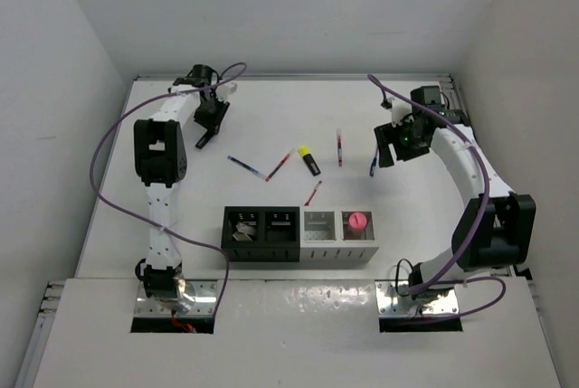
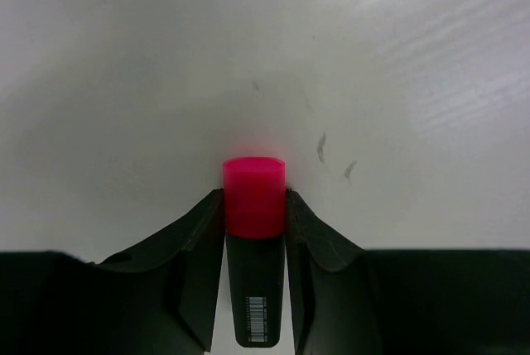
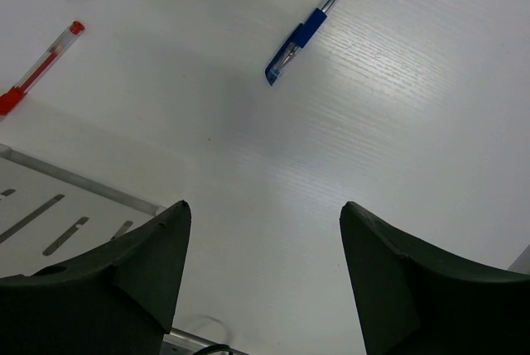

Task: Sort the stationery into containers
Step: Move the pen to the center of the board, then pick up the pen from the center of the board, then place the pen in the storage box.

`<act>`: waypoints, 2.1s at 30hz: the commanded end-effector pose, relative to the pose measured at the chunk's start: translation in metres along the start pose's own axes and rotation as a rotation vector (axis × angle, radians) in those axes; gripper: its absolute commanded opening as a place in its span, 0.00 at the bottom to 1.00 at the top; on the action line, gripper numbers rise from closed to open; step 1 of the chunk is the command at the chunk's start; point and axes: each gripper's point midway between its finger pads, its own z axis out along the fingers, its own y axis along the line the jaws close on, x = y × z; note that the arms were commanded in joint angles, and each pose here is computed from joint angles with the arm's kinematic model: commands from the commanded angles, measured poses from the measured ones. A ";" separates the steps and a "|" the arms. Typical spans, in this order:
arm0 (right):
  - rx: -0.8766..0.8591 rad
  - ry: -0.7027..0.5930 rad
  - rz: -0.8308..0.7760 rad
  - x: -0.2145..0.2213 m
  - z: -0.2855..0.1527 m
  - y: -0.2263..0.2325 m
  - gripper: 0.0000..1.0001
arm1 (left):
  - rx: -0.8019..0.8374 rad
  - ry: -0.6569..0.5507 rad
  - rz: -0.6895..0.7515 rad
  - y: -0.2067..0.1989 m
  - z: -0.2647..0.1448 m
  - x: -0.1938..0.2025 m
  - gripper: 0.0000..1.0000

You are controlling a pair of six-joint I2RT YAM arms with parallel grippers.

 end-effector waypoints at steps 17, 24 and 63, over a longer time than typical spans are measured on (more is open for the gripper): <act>0.009 -0.050 -0.026 -0.005 -0.009 0.005 0.72 | 0.143 0.431 0.006 -0.035 0.006 0.136 0.59; -0.003 -0.042 -0.031 -0.005 -0.005 0.008 0.72 | 0.114 0.404 0.012 -0.028 0.021 0.113 0.54; -0.024 -0.104 0.015 -0.014 -0.007 0.010 0.72 | 0.813 -0.958 0.549 -0.232 -0.338 0.033 0.00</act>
